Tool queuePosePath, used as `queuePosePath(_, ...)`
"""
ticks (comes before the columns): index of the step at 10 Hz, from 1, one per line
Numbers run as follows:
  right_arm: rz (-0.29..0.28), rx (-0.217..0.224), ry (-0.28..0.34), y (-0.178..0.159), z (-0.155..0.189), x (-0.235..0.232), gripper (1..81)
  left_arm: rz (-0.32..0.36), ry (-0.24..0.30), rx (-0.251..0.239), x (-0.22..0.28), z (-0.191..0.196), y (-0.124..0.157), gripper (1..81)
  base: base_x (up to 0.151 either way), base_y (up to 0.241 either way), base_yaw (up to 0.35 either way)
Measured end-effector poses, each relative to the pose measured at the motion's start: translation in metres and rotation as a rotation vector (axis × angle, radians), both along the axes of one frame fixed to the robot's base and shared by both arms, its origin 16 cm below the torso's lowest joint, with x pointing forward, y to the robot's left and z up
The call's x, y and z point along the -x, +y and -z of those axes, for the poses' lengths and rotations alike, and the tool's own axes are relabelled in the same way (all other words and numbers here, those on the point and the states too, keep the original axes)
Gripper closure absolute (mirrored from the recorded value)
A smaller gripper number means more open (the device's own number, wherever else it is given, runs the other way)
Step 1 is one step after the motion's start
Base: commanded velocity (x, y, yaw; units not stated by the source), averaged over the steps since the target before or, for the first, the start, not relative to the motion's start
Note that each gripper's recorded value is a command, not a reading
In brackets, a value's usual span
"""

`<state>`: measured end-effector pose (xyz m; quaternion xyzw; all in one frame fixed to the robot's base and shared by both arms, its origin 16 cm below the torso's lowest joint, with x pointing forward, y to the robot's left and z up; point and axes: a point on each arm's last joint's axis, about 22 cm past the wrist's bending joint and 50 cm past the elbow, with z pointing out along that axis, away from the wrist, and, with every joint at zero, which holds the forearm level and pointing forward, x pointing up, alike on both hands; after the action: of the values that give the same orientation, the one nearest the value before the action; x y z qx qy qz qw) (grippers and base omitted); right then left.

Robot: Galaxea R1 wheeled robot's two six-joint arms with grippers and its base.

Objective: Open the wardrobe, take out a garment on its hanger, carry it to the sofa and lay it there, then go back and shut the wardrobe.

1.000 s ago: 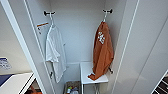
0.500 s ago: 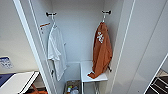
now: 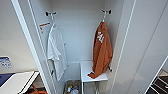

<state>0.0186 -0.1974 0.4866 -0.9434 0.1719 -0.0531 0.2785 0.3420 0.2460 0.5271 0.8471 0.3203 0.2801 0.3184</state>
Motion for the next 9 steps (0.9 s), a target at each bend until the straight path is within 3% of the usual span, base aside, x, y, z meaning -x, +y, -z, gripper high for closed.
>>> queuePosePath(2, -0.001, -0.003, 0.0, 0.001, -0.001, -0.001, 1.0, -0.116, 0.012, -0.022, -0.013, 0.004, 0.031, 1.0, 0.0, 0.0, 0.0)
queuePosePath(5, -0.002, -0.014, 0.001, 0.006, -0.003, 0.0, 1.0, -0.188, 0.023, -0.044, -0.017, 0.011, 0.04, 1.0, 0.0, 0.0, 0.0)
queuePosePath(9, -0.003, -0.013, 0.0, 0.004, -0.003, -0.002, 1.0, -0.302, 0.061, -0.068, -0.005, 0.019, 0.083, 1.0, 0.0, 0.0, 0.0)
